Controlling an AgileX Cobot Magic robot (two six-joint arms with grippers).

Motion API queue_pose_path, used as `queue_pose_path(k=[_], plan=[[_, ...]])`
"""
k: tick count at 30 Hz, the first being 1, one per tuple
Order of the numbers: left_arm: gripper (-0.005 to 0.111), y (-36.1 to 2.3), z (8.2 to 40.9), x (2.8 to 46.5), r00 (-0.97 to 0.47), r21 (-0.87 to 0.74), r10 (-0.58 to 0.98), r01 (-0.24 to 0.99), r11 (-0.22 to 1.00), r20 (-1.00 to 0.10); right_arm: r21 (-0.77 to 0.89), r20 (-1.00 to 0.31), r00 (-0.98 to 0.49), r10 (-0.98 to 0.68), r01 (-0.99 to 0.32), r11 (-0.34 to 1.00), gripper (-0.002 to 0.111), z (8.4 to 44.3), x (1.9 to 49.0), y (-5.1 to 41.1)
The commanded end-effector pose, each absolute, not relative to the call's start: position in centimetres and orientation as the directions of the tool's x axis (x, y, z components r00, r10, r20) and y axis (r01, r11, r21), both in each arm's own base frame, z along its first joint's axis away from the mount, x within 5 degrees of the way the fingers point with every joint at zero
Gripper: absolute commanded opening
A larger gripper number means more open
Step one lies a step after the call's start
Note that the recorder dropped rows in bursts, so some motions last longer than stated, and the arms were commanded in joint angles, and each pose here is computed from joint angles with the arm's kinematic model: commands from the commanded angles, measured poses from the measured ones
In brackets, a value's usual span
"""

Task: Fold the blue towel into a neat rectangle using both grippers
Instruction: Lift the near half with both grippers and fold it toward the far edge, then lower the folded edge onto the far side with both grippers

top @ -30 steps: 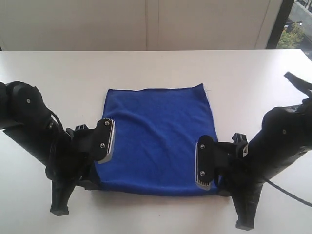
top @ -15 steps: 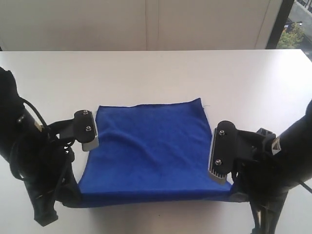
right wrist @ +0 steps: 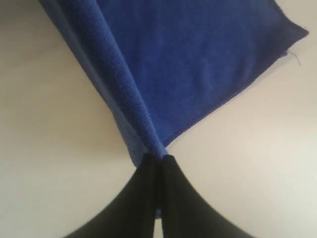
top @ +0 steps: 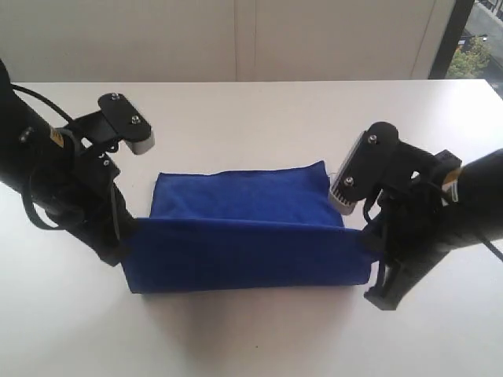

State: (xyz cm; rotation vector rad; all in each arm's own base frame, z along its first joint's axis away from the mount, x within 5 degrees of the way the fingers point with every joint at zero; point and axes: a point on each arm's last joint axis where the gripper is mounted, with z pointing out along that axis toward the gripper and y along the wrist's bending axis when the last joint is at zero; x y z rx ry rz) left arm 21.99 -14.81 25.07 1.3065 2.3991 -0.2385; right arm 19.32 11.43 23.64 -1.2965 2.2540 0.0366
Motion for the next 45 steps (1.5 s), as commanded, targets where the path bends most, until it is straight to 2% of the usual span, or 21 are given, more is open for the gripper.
queue_pose_path(k=[1, 6, 14, 30, 36, 45], plan=[[0.0, -13.9, 25.5, 23.4, -0.575, 0.035, 0.684, 0.754, 0.656, -0.449, -0.211, -0.465, -0.461, -0.755, -0.771, 0.601, 0.0, 23.8, 21.7, 12.7], [0.0, -14.1, 23.7, 25.8, -0.62, 0.032, 0.631, 0.701, 0.712, -0.466, -0.193, -0.477, -0.558, -0.678, -0.687, 0.701, 0.0, 23.6, 25.5, 14.3], [0.0, -15.4, 24.1, 29.1, -0.586, 0.076, 0.611, 0.685, 0.724, -0.533, -0.205, -0.488, -0.617, -0.617, -0.606, 0.768, 0.0, 22.9, 29.9, 13.4], [0.0, -15.6, 23.5, 33.0, -0.568, 0.137, 0.621, 0.668, 0.731, -0.54, -0.261, -0.492, -0.579, -0.65, -0.614, 0.745, 0.0, 22.2, 33.7, 14.5], [0.0, -15.8, 22.5, 34.0, -0.562, 0.147, 0.615, 0.661, 0.736, -0.552, -0.276, -0.467, -0.573, -0.674, -0.629, 0.727, 0.0, 20.5, 34.7, 14.9], [0.0, -16.3, 24.1, 35.4, -0.511, 0.182, 0.596, 0.644, 0.743, -0.619, -0.322, -0.475, -0.555, -0.682, -0.612, 0.722, 0.0, 21.7, 36.0, 14.9]])
